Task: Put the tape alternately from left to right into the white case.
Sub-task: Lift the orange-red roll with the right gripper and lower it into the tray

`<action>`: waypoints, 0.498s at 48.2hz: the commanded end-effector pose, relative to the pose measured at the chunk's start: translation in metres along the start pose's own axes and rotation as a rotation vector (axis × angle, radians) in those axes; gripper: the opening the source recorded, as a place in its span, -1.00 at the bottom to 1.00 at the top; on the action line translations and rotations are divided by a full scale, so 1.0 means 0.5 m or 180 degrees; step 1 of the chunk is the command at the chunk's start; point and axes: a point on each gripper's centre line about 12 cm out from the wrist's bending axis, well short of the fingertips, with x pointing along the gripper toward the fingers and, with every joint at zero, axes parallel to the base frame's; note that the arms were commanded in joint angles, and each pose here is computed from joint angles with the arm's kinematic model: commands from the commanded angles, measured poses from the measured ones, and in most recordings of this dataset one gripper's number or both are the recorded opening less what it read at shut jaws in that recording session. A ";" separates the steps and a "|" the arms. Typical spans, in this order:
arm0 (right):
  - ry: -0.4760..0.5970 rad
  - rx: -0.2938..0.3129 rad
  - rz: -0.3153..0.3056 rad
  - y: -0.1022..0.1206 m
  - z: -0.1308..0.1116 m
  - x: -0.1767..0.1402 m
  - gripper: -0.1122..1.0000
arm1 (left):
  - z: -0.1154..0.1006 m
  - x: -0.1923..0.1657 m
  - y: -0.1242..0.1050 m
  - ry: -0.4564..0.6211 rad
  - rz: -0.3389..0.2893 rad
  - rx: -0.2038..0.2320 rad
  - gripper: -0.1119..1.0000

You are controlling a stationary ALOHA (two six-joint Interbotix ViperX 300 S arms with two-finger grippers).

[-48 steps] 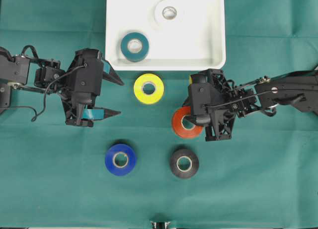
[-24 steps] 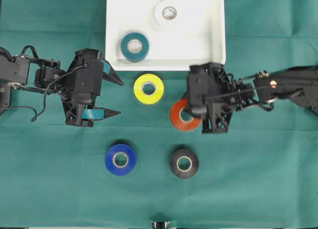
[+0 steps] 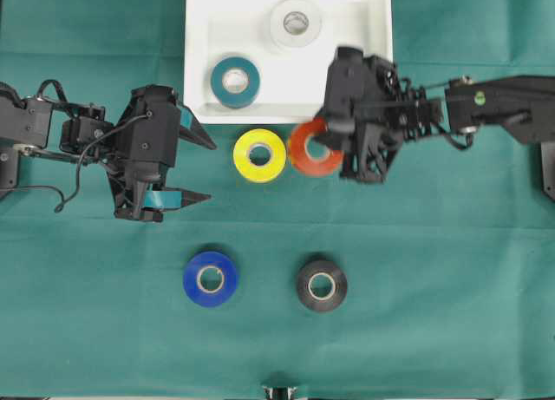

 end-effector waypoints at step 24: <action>-0.0274 0.0335 -0.0311 -0.120 0.083 0.036 -0.76 | 0.013 -0.005 -0.002 -0.0078 -0.0006 -0.0004 0.85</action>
